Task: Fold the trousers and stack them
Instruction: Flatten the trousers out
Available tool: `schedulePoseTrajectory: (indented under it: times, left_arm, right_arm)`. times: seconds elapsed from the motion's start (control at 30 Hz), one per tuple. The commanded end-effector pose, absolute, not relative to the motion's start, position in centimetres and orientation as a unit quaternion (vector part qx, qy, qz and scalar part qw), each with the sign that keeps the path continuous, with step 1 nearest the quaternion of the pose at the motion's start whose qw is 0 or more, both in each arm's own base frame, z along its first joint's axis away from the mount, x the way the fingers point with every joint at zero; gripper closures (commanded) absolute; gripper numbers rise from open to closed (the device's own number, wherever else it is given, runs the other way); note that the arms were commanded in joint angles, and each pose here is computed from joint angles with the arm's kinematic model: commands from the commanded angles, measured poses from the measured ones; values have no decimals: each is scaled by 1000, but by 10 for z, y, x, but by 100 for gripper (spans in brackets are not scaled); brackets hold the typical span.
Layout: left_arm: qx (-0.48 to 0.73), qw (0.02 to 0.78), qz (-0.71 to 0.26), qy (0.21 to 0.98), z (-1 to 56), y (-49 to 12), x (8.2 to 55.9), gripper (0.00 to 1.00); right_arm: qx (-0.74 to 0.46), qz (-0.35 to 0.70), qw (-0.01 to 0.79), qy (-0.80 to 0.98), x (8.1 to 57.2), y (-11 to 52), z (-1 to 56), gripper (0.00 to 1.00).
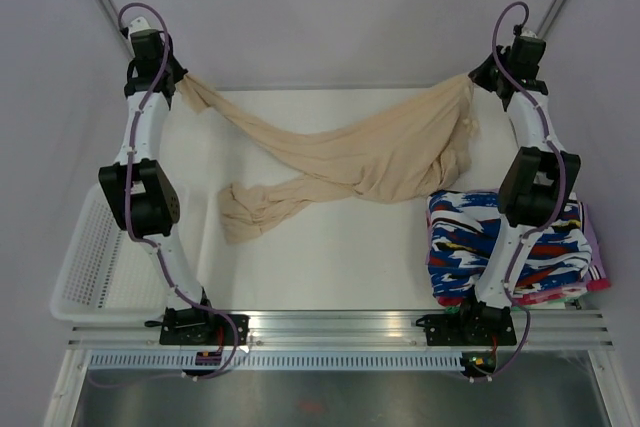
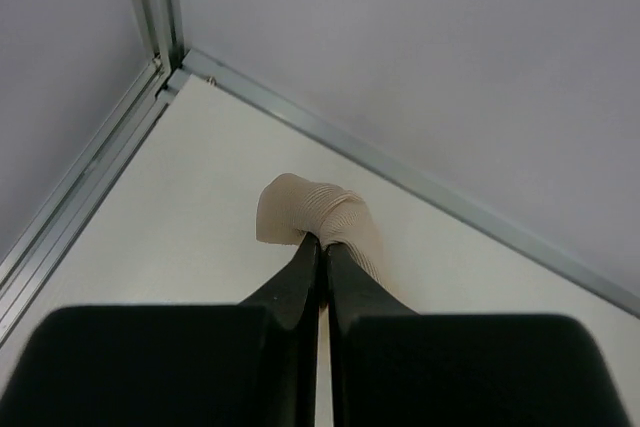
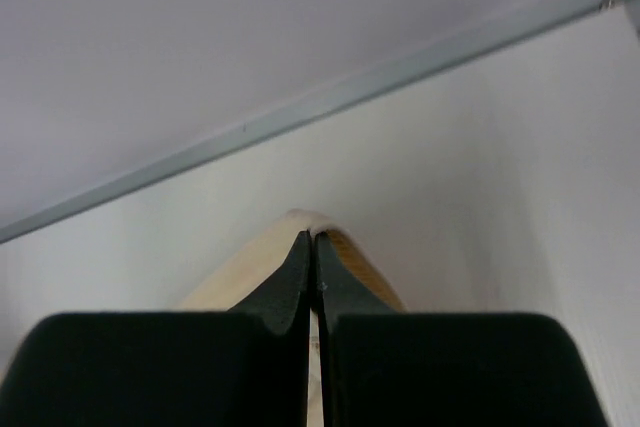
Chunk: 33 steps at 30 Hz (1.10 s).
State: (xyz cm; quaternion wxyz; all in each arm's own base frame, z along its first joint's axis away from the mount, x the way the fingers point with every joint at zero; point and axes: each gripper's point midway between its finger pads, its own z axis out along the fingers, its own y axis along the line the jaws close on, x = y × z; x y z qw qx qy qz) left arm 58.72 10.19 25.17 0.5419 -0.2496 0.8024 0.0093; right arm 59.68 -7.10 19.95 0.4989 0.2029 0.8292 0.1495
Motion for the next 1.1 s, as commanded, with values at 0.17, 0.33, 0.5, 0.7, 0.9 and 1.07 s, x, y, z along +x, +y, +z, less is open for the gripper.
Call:
schedulePoseTrajectory:
  times: [0.17, 0.33, 0.5, 0.7, 0.9, 1.07]
  left_arm:
    - [-285, 588, -40, 756, 241, 102, 635, 98]
    - [-298, 539, -42, 786, 194, 100, 642, 98]
    - [-287, 520, -46, 804, 189, 94, 641, 82]
    - [-297, 518, 9, 802, 219, 112, 624, 39]
    - [-307, 506, 64, 803, 246, 125, 590, 16]
    - [-315, 452, 84, 830, 219, 126, 565, 16]
  right_arm:
    - [210, 137, 470, 846, 640, -87, 116, 100]
    - [231, 139, 407, 873, 633, -92, 62, 83]
    - [228, 141, 424, 865, 636, -96, 89, 5]
    - [220, 149, 484, 833, 649, -98, 170, 2]
    - [217, 147, 495, 829, 640, -95, 190, 2]
    - [225, 137, 460, 848, 640, -94, 144, 4]
